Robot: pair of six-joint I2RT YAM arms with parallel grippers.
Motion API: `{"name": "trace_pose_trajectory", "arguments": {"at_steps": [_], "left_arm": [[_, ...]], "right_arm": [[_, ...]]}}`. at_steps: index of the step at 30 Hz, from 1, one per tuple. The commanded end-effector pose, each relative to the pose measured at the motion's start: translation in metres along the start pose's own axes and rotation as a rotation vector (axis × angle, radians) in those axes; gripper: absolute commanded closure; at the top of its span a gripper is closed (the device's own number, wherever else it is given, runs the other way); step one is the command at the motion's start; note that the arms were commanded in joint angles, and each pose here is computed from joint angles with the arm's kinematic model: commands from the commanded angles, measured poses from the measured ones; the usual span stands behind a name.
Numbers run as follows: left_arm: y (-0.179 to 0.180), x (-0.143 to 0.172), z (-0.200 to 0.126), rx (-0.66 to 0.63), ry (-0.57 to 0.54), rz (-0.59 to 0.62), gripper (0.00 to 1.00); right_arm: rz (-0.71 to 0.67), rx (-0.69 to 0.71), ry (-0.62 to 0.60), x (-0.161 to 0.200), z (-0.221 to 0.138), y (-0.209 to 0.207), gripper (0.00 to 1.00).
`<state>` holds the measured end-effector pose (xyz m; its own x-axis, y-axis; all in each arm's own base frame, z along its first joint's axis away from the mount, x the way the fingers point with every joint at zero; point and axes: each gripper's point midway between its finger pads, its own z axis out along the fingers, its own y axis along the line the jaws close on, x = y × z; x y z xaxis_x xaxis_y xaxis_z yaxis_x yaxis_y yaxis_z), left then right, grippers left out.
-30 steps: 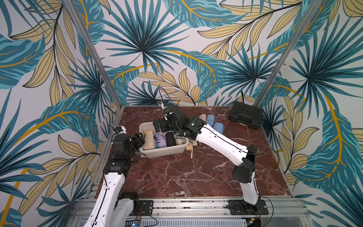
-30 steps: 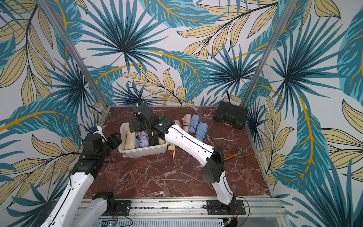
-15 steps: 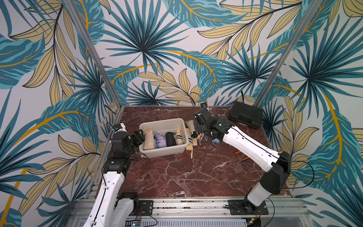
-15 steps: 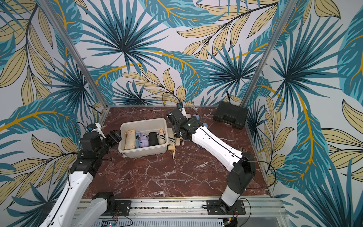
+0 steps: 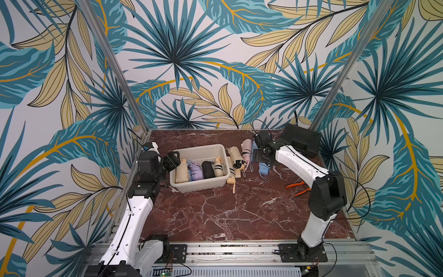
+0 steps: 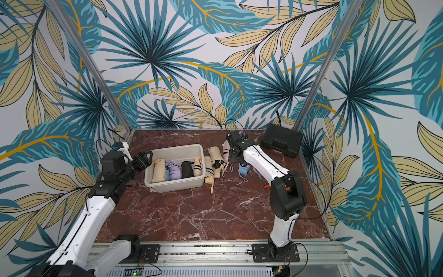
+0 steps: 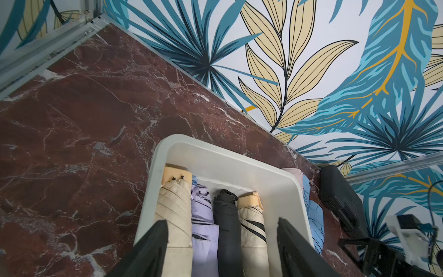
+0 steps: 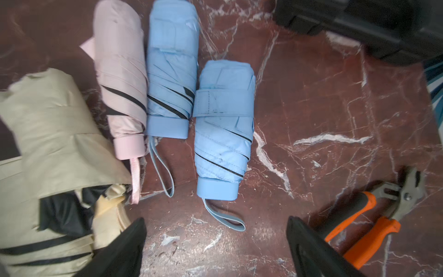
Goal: Put the umbrella into the storage box
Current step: Pick up the umbrella from the center of the board.
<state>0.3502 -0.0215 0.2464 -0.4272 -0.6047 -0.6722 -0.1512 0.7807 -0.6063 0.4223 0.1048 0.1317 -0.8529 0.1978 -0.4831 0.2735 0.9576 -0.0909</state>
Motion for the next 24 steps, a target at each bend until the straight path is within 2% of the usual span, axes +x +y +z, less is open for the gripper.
{"name": "trace_pose_trajectory", "arguments": {"at_steps": [1,10,18,24], "left_arm": [[-0.015,-0.012,0.005,0.061,-0.007,-0.004,0.24],[-0.026,-0.025,0.018,0.082,-0.006,0.019,0.23],[-0.034,-0.030,0.019,0.107,-0.005,0.036,0.22],[-0.035,-0.029,0.017,0.120,-0.007,0.025,0.23]], "right_arm": [[0.035,-0.014,0.096,0.011,0.018,-0.001,0.05],[0.024,0.015,0.179,0.012,0.063,-0.006,0.04],[0.014,0.039,0.220,0.012,0.086,-0.019,0.07],[-0.042,0.000,0.242,0.011,0.097,-0.012,0.08]]}}
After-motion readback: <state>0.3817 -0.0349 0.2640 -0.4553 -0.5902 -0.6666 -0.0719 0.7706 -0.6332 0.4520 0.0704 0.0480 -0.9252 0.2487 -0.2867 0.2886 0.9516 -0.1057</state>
